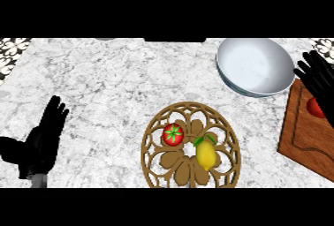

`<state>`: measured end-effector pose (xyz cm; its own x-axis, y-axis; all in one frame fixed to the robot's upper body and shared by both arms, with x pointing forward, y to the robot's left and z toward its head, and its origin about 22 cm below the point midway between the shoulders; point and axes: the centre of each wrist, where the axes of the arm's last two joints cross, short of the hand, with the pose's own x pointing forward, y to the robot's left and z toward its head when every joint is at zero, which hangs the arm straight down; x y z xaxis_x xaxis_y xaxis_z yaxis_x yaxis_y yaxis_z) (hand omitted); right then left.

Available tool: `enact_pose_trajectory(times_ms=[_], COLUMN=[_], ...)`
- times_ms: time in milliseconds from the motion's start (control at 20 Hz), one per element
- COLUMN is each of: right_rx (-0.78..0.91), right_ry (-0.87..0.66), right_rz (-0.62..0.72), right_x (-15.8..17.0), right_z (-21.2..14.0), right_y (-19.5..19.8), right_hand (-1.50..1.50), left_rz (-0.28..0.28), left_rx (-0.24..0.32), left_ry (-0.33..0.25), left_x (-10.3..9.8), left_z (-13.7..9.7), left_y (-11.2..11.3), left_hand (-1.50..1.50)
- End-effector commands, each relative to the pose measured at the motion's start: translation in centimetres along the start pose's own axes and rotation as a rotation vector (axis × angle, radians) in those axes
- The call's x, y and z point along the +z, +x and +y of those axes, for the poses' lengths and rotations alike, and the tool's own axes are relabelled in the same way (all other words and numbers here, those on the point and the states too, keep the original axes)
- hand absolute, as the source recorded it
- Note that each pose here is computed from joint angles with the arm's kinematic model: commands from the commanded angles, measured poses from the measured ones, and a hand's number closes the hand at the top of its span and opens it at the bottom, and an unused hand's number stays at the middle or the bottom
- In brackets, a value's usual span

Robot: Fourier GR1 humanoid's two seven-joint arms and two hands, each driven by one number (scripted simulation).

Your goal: Pick the lemon from the placemat and place it in the bowl

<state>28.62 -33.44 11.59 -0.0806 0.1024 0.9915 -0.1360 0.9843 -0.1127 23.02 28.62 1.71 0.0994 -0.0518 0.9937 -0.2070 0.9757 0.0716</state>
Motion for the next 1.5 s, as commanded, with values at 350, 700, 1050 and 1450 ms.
enact_pose_trajectory(times_ms=[350, 700, 1050, 1450], right_rx=[0.346, 0.407, 0.778, 1.138], right_ry=[0.285, 0.250, 0.149, 0.298], right_rz=[-0.342, -0.503, -0.360, -0.053], right_x=[-1.3, 5.8, 8.7, 10.9], right_z=[14.8, 24.7, 25.2, 23.8], right_y=[5.2, 2.2, 4.8, 8.9], right_hand=[-1.50, -1.50, -1.50, -1.50], left_rz=[-0.275, -0.308, -0.300, -0.315], left_rx=[-0.054, -0.055, -0.054, -0.053], left_ry=[-0.030, 0.010, -0.007, 0.006], left_x=[-3.5, -4.8, -4.8, -6.2], left_z=[0.9, 2.6, 3.6, 4.7], left_y=[6.2, 7.2, 6.7, 7.0], left_hand=[0.00, 0.00, 0.00, 0.00])
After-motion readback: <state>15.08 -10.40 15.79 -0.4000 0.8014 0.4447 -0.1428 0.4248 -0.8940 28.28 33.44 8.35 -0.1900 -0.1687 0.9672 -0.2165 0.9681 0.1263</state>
